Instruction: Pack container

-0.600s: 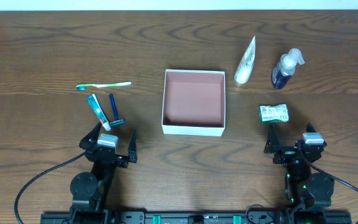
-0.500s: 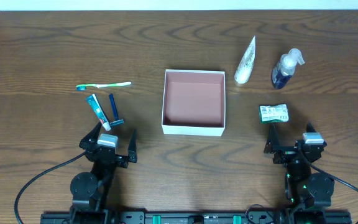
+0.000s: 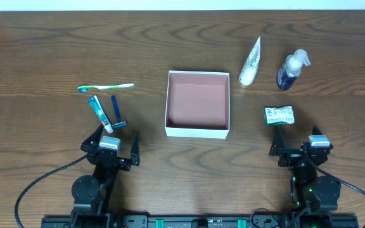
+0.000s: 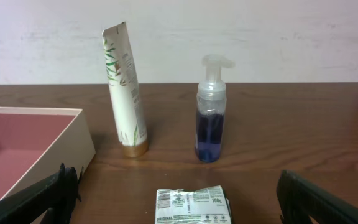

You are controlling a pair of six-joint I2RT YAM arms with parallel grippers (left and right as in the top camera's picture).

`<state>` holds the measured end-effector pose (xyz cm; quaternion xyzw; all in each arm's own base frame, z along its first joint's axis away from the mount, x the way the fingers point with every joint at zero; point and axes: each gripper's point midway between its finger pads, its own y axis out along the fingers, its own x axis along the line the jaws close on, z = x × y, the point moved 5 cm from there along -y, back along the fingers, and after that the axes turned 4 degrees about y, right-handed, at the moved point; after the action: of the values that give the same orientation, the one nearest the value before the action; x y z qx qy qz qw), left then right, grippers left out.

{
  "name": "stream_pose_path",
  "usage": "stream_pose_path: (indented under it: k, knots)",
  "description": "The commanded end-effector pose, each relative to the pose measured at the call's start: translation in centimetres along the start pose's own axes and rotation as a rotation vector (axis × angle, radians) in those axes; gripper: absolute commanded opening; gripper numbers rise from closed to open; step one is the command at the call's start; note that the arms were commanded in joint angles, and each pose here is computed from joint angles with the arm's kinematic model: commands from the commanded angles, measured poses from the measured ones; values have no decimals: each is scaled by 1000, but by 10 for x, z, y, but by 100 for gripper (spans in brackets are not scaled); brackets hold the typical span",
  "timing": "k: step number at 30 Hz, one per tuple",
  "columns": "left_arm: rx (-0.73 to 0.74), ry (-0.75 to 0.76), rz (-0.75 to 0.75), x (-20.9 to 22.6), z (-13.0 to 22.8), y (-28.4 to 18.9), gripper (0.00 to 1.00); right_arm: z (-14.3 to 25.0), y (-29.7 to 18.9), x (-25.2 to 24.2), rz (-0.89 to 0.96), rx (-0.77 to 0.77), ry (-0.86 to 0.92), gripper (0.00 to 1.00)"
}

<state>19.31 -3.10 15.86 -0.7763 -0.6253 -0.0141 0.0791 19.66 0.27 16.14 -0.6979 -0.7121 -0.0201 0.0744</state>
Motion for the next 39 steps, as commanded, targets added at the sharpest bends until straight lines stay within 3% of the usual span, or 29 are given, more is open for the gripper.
stream_pose_path:
  k: [1,29,32,35,39]
  knots:
    - [50,5,13,-2,14,1,98,1,0,-1,3,-1,-8,99]
    - [50,5,13,-2,14,1,98,-3,0,1,-11,-20,27,99]
    - [50,5,13,-2,14,1,98,-12,-1,14,-121,-52,141,99]
    - [50,5,13,-2,14,1,98,-24,-4,22,-180,-92,146,99]
    - [50,5,13,-2,14,1,98,-70,-14,27,-185,-183,96,99]
